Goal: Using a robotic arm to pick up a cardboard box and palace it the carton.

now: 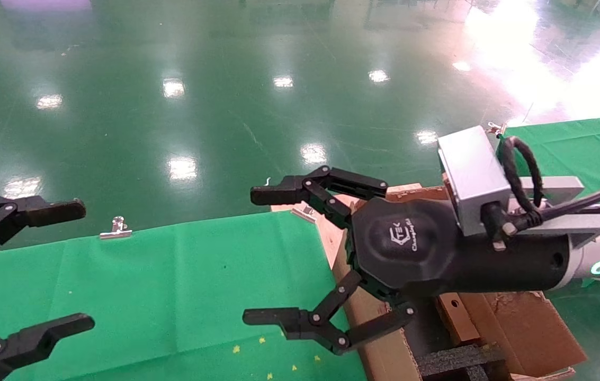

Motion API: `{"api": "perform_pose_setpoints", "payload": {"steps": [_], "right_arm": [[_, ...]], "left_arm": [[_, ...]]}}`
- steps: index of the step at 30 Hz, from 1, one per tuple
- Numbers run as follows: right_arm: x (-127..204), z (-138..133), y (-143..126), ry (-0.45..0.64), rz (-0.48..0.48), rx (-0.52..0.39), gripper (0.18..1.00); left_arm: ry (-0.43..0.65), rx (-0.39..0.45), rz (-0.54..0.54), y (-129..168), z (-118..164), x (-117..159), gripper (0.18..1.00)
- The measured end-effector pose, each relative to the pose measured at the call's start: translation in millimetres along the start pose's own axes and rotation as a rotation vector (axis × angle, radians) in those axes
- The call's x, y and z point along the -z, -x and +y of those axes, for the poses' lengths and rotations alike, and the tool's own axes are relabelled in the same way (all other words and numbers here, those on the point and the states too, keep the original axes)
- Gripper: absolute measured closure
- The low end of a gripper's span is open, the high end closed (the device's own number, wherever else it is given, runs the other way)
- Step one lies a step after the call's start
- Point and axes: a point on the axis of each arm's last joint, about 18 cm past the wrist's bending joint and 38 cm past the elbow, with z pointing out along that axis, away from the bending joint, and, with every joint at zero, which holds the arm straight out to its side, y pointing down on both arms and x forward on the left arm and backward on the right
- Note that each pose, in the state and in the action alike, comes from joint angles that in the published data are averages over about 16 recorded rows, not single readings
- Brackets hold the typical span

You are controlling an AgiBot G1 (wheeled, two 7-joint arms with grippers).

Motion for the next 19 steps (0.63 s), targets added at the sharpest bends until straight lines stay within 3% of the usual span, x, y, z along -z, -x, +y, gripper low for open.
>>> {"api": "perform_pose_setpoints", "payload": {"steps": [19], "right_arm": [[0.3,-0.1,0.6,-0.004,-0.001,0.003,0.178]], "left_arm": [[0.000,0.000,0.000,0.0,0.0,0.0,0.183]]}}
